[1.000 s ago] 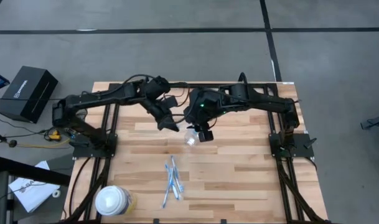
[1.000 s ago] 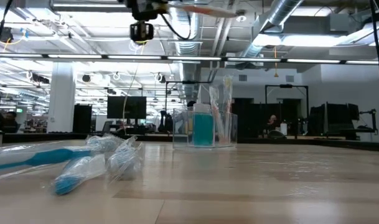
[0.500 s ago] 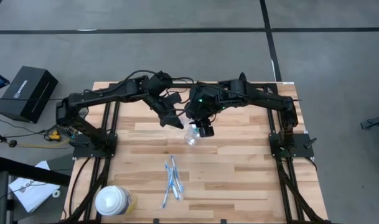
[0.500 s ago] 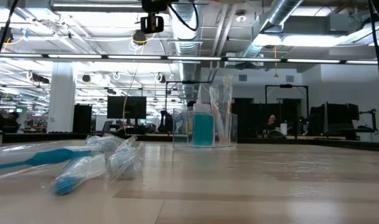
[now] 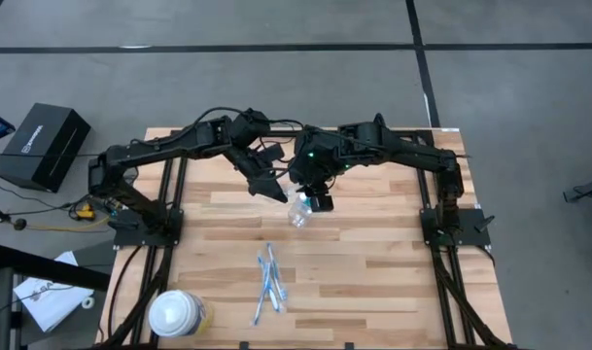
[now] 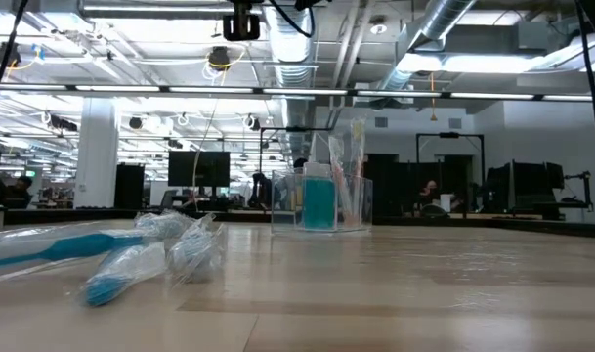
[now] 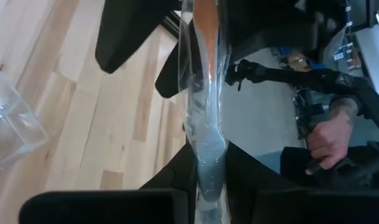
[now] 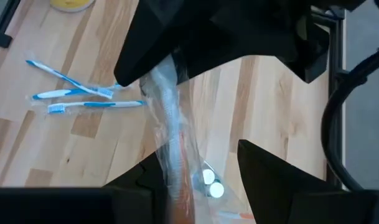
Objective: Pick & Place toothbrushing station
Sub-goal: Put the orange toothbrush into the right section of the transparent organizer, then put the left blue toothbrush into the left section of the transparent organizer
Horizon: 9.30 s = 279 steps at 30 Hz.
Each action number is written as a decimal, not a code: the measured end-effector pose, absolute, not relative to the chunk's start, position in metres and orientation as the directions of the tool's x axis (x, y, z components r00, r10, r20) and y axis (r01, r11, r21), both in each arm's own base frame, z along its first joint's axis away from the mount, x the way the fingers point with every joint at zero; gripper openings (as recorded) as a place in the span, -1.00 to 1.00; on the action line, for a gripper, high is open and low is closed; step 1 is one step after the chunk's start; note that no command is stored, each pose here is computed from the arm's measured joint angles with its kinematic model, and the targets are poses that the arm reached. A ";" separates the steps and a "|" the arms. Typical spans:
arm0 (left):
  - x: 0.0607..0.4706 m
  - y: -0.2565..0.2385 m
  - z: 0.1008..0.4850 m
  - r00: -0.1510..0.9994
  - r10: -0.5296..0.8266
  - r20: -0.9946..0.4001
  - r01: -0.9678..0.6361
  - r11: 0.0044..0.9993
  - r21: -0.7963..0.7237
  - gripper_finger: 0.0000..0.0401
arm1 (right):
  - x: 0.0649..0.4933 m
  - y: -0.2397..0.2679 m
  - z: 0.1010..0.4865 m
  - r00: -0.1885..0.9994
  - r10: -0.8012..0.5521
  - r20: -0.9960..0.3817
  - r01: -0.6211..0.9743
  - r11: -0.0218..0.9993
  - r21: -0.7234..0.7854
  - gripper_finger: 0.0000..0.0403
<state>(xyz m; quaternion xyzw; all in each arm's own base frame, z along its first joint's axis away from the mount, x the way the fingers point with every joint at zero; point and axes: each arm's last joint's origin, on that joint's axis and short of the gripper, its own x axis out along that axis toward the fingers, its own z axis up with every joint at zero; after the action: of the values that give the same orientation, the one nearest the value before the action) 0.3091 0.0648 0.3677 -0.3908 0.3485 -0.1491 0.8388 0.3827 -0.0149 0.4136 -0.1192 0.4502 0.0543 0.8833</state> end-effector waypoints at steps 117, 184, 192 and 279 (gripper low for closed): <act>0.124 0.138 0.494 0.974 0.226 0.027 -0.221 0.968 -0.117 -0.32 | 0.299 0.015 0.290 0.563 -0.826 0.020 0.740 0.515 0.432 -0.96; 0.159 0.164 0.444 0.988 0.116 -0.103 -0.116 0.993 -0.002 -0.42 | 0.305 -0.036 0.135 0.652 -0.758 0.004 0.725 0.625 0.287 -0.56; 0.166 0.159 0.443 0.993 0.079 -0.090 -0.078 0.997 0.010 -0.42 | 0.305 -0.030 0.137 0.665 -0.747 0.011 0.711 0.638 0.296 -0.09; 0.295 -0.129 0.191 0.680 -0.135 -0.720 -0.723 0.037 -0.690 -0.22 | 0.234 -0.007 0.496 0.937 -0.206 -0.282 0.179 0.977 -0.118 -0.13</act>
<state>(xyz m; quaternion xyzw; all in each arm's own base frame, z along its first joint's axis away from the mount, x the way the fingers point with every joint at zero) 0.2949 -0.1292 0.1908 -0.6548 0.3277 0.2290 0.6413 0.2342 -0.0069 0.4958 -0.0454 0.1481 -0.0977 0.9831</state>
